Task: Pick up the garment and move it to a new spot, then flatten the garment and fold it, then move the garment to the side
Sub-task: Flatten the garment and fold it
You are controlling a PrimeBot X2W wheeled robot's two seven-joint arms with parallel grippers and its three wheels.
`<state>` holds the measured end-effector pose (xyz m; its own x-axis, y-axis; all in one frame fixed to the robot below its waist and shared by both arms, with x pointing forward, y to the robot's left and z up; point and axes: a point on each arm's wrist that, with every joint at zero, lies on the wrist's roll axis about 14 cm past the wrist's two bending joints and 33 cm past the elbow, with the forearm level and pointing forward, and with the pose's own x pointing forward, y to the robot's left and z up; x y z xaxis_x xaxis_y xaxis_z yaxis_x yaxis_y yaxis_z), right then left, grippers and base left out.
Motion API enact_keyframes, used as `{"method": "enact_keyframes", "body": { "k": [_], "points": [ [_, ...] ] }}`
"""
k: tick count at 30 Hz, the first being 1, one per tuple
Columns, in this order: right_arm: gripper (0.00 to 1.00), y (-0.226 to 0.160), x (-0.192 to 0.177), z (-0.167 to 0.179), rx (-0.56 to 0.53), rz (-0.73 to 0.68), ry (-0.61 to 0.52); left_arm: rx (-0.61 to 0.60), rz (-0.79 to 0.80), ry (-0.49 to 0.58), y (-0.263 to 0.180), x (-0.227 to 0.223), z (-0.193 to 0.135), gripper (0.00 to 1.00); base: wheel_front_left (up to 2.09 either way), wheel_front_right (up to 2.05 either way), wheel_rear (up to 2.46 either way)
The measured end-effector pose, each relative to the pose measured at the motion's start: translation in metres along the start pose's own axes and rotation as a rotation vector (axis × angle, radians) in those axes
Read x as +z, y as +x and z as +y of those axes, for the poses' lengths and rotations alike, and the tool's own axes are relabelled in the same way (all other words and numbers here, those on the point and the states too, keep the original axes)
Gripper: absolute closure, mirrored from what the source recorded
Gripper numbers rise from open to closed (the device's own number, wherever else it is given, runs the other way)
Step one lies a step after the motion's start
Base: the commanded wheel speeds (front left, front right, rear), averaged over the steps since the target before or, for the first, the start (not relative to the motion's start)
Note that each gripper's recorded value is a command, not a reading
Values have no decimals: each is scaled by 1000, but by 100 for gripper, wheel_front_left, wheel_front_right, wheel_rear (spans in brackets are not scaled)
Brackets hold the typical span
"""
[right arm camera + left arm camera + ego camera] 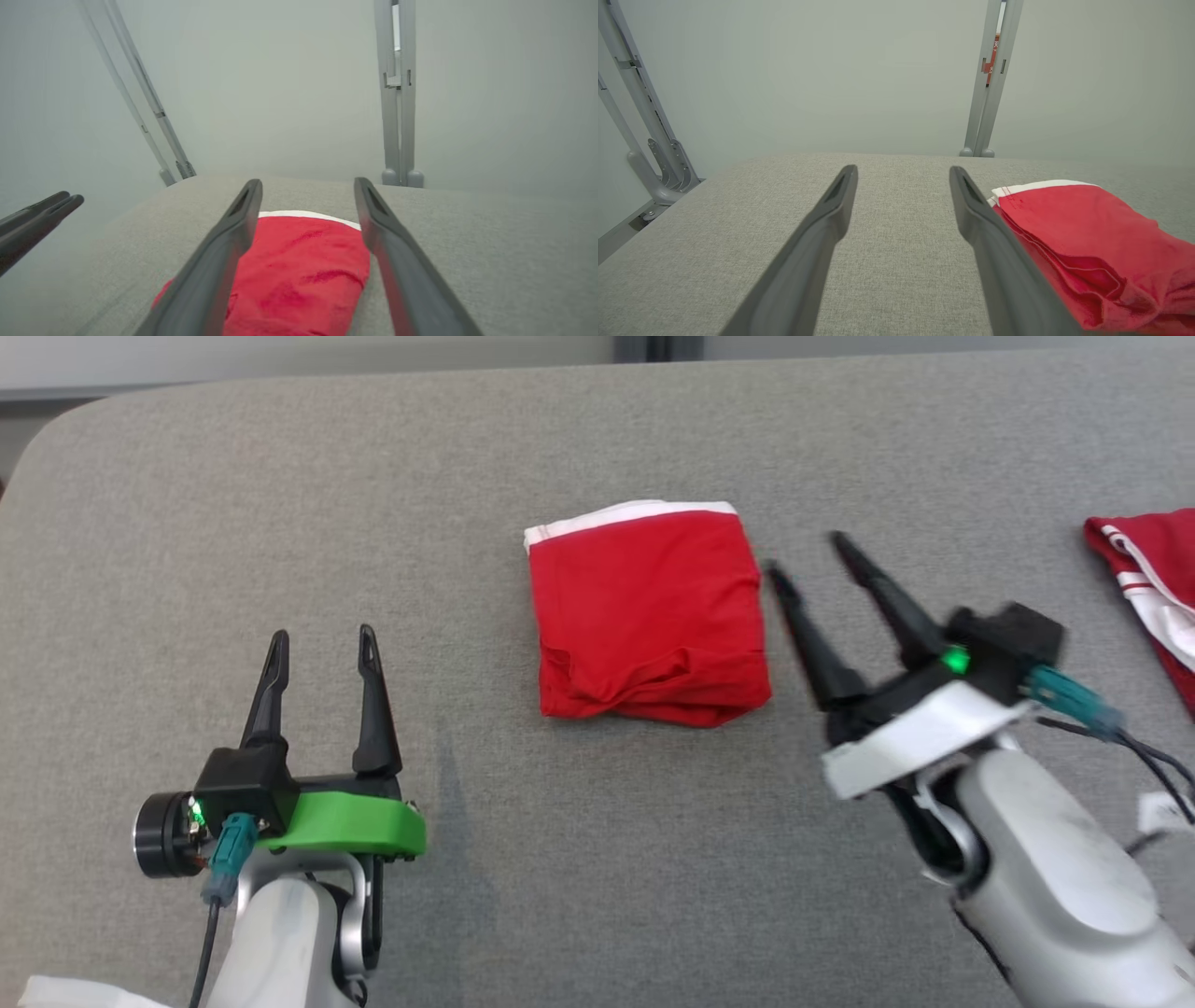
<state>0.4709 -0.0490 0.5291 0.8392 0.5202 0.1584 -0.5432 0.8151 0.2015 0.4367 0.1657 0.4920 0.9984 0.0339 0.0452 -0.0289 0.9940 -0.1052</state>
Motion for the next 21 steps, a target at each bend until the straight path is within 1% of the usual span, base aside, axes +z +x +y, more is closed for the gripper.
{"method": "enact_keyframes", "body": {
  "k": [5,9,11,15,21],
  "points": [
    [0,-55,11,-60,-224,-10,-56,-25,4,16,-5,0,-5,0,0,0,0],
    [0,-98,10,-84,-348,15,-80,-39,18,27,-14,-3,-6,0,0,0,0],
    [0,-117,10,-87,-392,29,-84,-38,35,36,-21,-7,-4,0,0,0,0],
    [0,-143,11,-83,-440,54,-79,-27,66,42,-40,-12,2,0,0,0,0],
    [0,-168,20,-67,-461,62,-85,-22,88,43,-67,-11,6,0,0,0,0]
  ]
}}
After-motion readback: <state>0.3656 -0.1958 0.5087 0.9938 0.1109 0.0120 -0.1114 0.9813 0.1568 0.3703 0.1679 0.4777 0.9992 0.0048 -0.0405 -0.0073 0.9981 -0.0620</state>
